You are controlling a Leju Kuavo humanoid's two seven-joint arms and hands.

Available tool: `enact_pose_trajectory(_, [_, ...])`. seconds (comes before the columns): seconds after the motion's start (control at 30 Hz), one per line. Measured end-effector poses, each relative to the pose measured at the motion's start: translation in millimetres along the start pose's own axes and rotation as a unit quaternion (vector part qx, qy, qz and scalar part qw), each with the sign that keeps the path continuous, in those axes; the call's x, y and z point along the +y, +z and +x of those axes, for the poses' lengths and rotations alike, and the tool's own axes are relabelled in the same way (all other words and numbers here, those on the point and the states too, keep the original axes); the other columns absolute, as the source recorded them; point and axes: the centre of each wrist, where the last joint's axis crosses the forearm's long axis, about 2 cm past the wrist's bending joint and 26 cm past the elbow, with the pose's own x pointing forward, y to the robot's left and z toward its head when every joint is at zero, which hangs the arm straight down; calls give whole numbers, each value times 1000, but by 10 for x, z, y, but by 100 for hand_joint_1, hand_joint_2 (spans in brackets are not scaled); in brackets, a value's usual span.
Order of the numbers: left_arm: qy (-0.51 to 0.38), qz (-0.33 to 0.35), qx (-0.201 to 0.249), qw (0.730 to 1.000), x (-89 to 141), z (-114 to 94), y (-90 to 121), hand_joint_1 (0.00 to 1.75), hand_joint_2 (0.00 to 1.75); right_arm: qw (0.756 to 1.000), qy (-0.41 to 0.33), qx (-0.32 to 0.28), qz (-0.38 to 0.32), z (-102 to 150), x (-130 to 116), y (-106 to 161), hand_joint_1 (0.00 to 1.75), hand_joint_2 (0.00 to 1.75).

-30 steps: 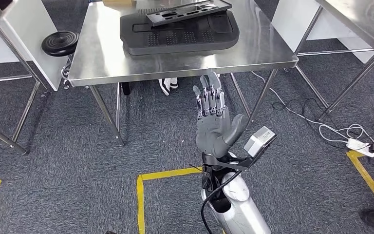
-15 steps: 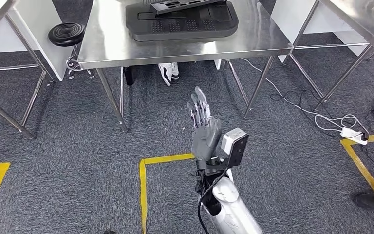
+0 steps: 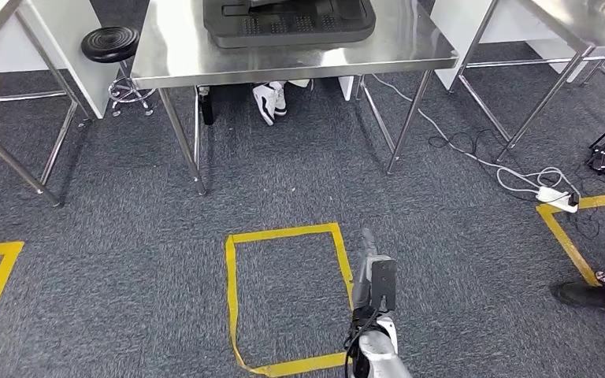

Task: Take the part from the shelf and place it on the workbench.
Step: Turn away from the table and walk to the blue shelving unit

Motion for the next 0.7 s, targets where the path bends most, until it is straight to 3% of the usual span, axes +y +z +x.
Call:
enact_pose_trajectory(0.2, [6, 5, 6, 1000, -2, -63, 21, 0, 0, 993, 36, 91, -66, -422, -394, 187, 0, 0])
enact_pose_trajectory(0.4, [5, 6, 1, 1000, 5, -42, 13, 0, 0, 960, 69, 242, -119, -888, -910, 612, 0, 0])
enact_pose_trajectory(0.6, [6, 7, -5, 1000, 12, -1, -2, 0, 0, 932, 95, 321, -138, -1063, -1107, 896, 0, 0])
enact_pose_trajectory(0.7, [3, 6, -10, 1000, 11, 2, -3, 0, 0, 904, 111, 390, -134, -1126, -1176, 1035, 0, 0])
